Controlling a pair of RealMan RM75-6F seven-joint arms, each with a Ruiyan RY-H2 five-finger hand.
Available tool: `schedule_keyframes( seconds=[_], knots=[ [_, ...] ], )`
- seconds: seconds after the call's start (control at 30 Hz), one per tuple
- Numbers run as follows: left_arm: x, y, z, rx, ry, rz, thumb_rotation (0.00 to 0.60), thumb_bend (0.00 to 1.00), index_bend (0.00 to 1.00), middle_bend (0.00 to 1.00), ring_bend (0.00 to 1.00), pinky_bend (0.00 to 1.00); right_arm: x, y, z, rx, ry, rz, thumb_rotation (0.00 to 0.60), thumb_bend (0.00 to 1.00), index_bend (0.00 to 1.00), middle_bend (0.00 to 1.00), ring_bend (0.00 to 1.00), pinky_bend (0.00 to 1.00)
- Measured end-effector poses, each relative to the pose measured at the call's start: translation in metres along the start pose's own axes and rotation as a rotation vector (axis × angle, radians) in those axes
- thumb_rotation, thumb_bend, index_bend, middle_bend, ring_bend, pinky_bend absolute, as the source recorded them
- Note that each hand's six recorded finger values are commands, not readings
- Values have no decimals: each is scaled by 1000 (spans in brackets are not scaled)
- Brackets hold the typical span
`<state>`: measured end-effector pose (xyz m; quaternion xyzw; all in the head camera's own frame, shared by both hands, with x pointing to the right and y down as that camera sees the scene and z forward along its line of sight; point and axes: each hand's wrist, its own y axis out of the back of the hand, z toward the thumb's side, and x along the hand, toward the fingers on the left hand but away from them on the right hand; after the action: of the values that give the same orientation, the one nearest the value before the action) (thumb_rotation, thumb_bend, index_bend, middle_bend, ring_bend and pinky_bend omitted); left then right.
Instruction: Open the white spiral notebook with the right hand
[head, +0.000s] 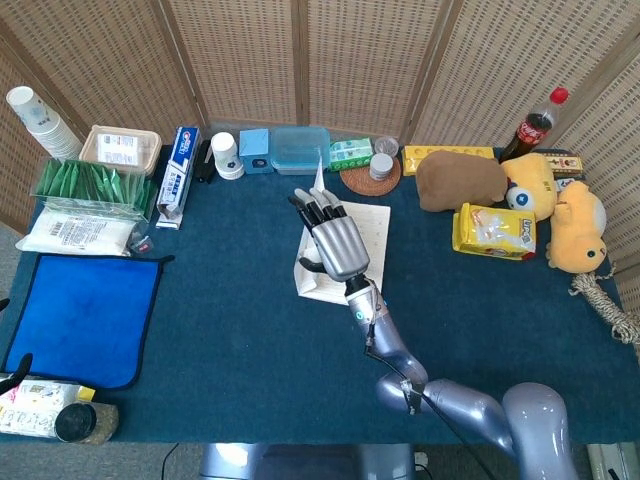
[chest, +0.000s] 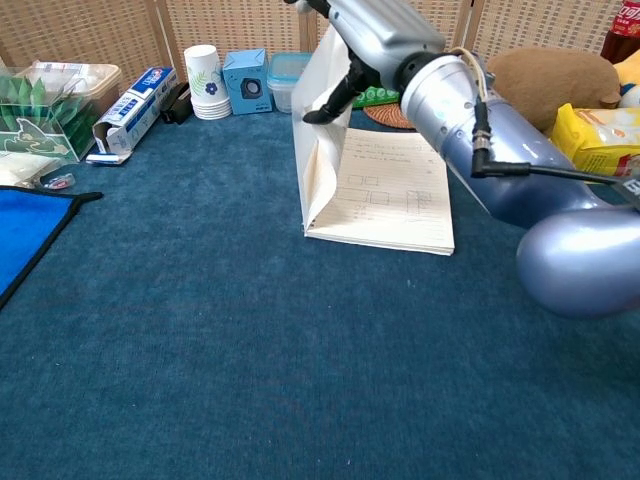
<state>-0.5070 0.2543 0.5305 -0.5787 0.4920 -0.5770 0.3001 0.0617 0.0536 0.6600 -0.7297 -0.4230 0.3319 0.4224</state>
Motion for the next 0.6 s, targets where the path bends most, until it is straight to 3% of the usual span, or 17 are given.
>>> schedule_keyframes(
  seconds=[0.6],
  knots=[
    [-12,2,-8,-1,28,9,600,291,237,84,46,0,-27,-17,36,-25,17,59,600,51,76,150,113,149]
  ],
)
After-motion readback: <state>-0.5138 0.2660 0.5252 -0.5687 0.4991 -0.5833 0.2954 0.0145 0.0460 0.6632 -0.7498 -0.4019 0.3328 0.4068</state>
